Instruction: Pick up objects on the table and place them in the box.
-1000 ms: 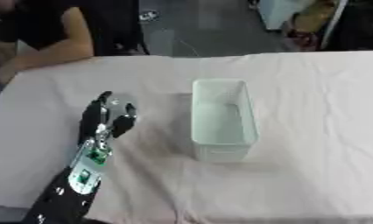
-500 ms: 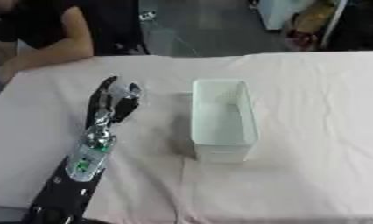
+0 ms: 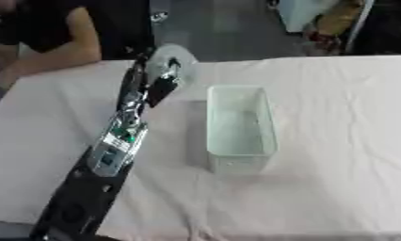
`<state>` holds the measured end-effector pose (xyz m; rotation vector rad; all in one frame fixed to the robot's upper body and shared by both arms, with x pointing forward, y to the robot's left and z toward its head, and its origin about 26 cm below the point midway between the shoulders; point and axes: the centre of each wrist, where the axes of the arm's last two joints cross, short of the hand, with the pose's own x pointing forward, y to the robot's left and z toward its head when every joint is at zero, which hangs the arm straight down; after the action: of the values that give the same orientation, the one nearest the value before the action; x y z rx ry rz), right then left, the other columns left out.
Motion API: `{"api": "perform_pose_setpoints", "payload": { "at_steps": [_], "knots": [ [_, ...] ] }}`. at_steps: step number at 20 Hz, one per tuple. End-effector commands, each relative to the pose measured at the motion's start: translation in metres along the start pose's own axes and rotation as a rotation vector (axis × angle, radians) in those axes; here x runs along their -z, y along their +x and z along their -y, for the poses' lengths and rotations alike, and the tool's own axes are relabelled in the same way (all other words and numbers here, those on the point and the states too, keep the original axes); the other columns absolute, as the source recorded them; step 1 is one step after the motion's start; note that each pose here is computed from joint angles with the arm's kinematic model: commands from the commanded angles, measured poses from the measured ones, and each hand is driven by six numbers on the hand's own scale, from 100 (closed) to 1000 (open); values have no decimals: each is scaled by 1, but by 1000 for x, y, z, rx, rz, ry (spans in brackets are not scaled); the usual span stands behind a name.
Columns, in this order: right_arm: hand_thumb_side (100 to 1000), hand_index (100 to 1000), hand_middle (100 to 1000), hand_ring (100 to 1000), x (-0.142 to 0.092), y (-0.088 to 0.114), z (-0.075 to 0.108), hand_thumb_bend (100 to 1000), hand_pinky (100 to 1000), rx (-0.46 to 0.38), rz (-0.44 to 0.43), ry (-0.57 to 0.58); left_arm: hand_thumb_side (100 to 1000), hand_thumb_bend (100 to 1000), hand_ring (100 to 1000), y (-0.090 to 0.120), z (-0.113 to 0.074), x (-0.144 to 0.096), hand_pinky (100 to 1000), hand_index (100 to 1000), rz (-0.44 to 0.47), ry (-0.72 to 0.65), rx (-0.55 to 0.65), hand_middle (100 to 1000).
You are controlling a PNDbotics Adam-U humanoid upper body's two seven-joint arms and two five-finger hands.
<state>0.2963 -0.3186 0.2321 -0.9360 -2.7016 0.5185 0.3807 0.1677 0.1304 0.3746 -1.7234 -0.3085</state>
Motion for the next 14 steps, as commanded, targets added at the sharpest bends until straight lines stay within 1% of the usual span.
{"api": "perform_pose_setpoints", "payload": {
  "at_steps": [1, 4, 5, 6, 9, 10, 11, 12, 13, 14],
  "knots": [
    [657, 963, 979, 967, 5, 3, 4, 100, 836, -4, 26, -1, 533, 100, 140, 41, 6, 3, 100, 584, 137, -44, 33, 289],
    [657, 963, 979, 967, 6, 3, 3, 100, 836, 0, 27, -2, 548, 100, 144, 65, 15, 4, 100, 537, 232, -80, 125, 294],
    [657, 963, 979, 967, 6, 3, 3, 100, 836, 1, 28, -2, 548, 100, 144, 71, 18, 4, 100, 537, 257, -88, 165, 294],
    [657, 963, 979, 967, 6, 3, 3, 100, 835, 3, 29, -3, 544, 100, 147, 77, 21, 4, 100, 510, 289, -104, 208, 298],
    [656, 963, 979, 967, 7, 4, 2, 100, 836, 6, 31, -4, 537, 100, 150, 91, 30, 3, 100, 475, 366, -145, 338, 302],
    [655, 963, 979, 967, 7, 4, 2, 100, 835, 7, 32, -4, 528, 100, 152, 94, 32, 3, 100, 444, 389, -159, 380, 305],
    [655, 963, 979, 967, 8, 4, 2, 100, 835, 8, 33, -5, 339, 100, 154, 96, 35, 3, 100, 429, 410, -174, 422, 313],
    [655, 963, 979, 967, 8, 4, 2, 100, 836, 9, 34, -5, 513, 100, 155, 97, 37, 3, 100, 420, 427, -192, 462, 324],
    [655, 963, 979, 967, 8, 4, 2, 100, 836, 9, 34, -6, 513, 100, 155, 98, 39, 2, 100, 423, 442, -208, 499, 320],
    [654, 963, 979, 967, 8, 4, 2, 100, 836, 10, 35, -5, 495, 100, 158, 99, 42, 2, 100, 405, 456, -228, 536, 330]
  ]
}}
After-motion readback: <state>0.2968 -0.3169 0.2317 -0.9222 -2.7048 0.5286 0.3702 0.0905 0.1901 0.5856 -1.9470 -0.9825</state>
